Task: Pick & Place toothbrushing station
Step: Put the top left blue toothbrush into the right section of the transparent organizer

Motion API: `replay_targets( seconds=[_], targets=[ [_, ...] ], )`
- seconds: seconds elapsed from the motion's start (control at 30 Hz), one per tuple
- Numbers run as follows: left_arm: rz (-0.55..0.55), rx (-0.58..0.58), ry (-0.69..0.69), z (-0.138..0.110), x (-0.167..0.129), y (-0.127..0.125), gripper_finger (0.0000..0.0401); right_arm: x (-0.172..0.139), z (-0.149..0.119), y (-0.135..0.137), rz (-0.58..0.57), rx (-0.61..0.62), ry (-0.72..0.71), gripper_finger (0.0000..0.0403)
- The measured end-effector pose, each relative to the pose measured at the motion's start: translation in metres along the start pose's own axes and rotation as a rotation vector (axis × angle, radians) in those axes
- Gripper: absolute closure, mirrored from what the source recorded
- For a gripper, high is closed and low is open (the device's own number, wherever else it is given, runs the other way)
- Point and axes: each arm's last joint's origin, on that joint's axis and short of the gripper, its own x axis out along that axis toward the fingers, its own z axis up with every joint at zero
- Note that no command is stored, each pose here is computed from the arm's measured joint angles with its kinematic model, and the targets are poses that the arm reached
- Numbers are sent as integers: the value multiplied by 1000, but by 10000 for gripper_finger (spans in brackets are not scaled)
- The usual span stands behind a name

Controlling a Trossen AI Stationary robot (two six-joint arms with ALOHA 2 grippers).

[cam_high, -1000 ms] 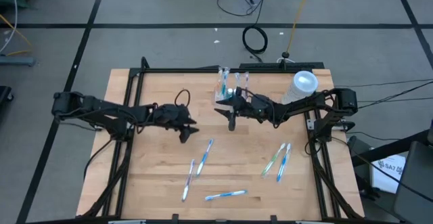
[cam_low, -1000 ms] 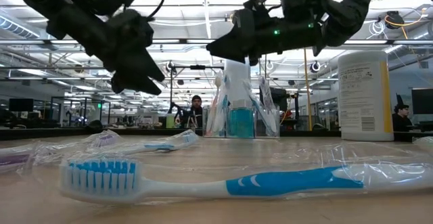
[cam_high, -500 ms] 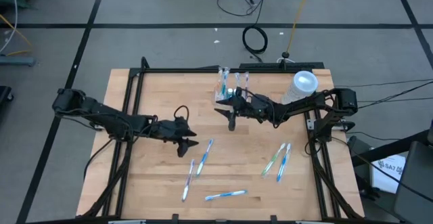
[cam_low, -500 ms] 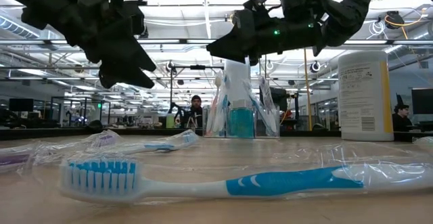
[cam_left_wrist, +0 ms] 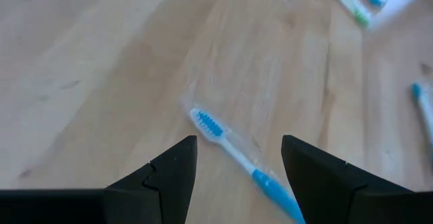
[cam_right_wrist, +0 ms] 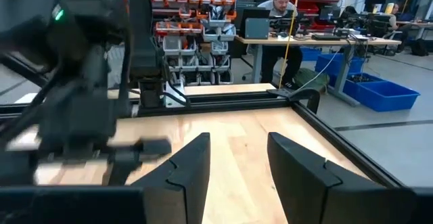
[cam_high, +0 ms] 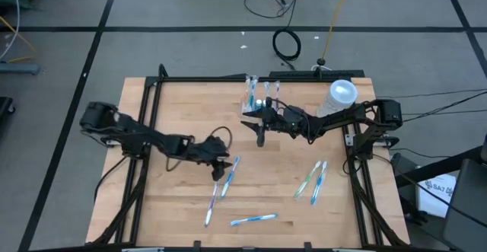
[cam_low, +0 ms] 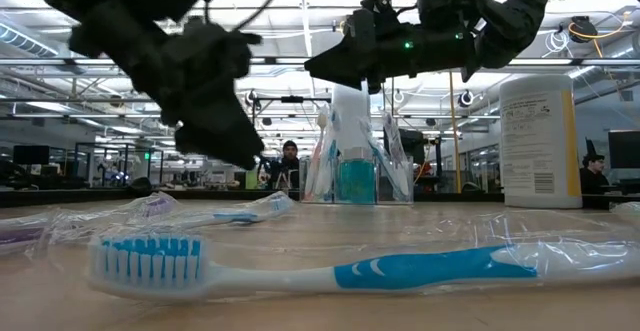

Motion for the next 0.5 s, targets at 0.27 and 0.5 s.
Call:
replay_targets(
  seconds=[0.27,0.5],
  targets=[
    [-17,-23,169,-5,39,-8,178,0,0,0,0,18,6,266],
    [68,-16,189,-8,54,-2,192,0,-1,0,0,99,13,268]
  ],
)
